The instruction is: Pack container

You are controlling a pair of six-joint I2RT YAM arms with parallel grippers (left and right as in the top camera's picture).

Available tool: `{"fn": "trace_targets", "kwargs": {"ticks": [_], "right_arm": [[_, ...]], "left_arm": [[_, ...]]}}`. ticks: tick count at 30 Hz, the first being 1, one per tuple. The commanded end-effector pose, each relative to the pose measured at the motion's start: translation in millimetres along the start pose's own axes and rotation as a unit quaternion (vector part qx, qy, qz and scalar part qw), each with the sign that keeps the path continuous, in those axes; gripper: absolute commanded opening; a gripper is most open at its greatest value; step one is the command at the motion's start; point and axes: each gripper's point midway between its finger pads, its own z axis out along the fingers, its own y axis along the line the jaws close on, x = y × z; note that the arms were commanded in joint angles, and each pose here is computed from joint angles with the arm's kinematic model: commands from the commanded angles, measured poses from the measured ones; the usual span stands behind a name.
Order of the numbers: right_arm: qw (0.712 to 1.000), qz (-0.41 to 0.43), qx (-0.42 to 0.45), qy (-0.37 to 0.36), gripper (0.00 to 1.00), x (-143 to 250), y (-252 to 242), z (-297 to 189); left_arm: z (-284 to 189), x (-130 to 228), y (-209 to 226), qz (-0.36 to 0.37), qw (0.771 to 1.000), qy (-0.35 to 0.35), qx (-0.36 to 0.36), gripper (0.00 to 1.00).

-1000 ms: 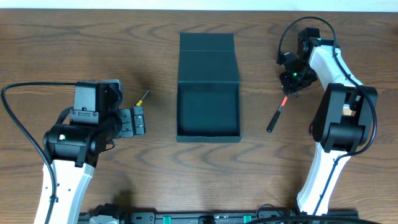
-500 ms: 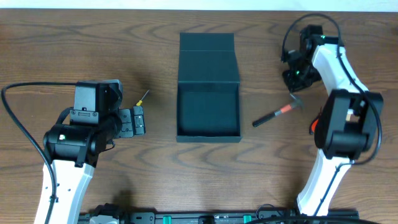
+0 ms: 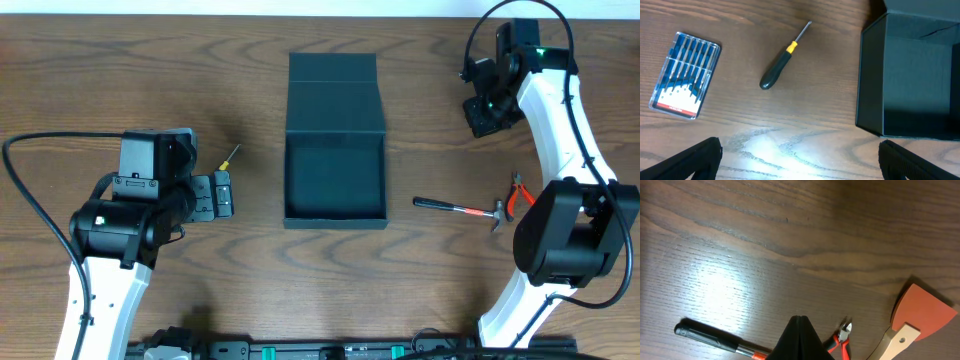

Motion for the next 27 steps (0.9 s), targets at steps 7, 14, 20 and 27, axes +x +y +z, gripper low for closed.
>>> {"fn": "trace_targets", "kwargs": {"ticks": [7,14,20,27], "right_arm": [[0.999,0.025,-0.01,0.041,0.5,21,10,-10],[0.997,0.057,-0.031,0.034,0.99,28,20,-33],[0.964,0.263,0.017,0.036,0.99,56,-4,-66],[0.934,0.354,0.032,0.045,0.99,83,-21,-83]], "left_arm": [[-6,-5,-3,0.007,1.0,-0.008,0.005,0.98],[-6,-5,-3,0.007,1.0,-0.008,0.005,0.98],[-5,-5,-3,0.007,1.0,-0.008,0.005,0.98],[-5,-5,-3,0.007,1.0,-0.008,0.005,0.99]]}}
